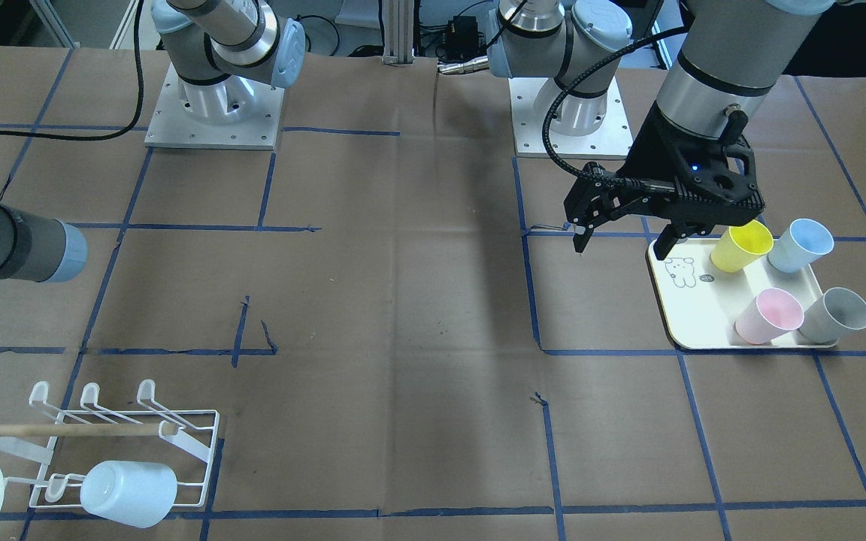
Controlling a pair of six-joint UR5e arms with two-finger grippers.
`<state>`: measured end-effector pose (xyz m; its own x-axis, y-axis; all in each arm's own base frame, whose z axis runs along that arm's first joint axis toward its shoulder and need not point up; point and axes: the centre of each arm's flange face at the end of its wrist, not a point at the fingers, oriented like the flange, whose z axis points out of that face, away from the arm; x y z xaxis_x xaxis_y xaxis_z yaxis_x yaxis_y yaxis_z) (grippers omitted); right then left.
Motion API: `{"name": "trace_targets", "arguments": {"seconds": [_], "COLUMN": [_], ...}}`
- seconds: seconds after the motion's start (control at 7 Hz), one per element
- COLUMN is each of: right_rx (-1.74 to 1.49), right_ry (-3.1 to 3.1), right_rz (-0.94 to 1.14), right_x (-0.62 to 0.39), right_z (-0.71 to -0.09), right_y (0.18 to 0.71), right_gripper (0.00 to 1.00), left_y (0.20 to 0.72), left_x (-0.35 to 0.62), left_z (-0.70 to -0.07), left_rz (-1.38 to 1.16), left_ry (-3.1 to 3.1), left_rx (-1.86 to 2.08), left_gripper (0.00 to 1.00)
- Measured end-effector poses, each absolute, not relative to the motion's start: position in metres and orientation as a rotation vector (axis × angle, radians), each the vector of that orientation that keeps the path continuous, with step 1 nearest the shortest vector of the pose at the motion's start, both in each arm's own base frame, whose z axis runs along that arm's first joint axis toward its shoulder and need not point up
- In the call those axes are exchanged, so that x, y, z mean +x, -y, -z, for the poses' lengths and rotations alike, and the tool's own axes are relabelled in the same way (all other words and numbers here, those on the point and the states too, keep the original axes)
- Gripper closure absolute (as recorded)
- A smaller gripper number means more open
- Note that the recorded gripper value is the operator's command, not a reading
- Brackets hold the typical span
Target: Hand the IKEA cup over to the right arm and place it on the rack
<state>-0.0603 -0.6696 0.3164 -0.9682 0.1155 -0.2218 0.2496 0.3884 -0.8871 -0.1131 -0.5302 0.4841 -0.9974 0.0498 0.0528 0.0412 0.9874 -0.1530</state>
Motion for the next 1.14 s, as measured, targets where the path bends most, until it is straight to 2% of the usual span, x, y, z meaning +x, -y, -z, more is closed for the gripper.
{"name": "trace_targets", "arguments": {"seconds": [0.71, 0.86, 1.0, 1.14], "right_rx": [0.311, 0.316, 0.320, 0.324], "right_ry": [-2.584, -2.594, -2.601, -2.606], "right_rz": [1.587, 1.563, 1.546, 1.540], "right_x": [-0.071, -0.069, -0.068, -0.068], "right_z": [-0.287, -0.281, -0.276, -0.274], "right_y": [0.663, 0.658, 0.655, 0.654], "right_gripper": [0.81, 0.47, 0.01, 0.00], "left_y": [0.502, 0.502, 0.503, 0.503], "left_x": [-0.109, -0.109, -0.109, -0.111], "left_z": [-0.490, -0.491, -0.491, -0.491], "left_rz": [-0.145, -0.151, -0.157, -0.159], "left_ry": [3.136, 3.133, 3.130, 3.130], "left_rx": [-0.022, -0.016, 0.000, 0.017], "left_gripper": [0.01, 0.01, 0.01, 0.01]}}
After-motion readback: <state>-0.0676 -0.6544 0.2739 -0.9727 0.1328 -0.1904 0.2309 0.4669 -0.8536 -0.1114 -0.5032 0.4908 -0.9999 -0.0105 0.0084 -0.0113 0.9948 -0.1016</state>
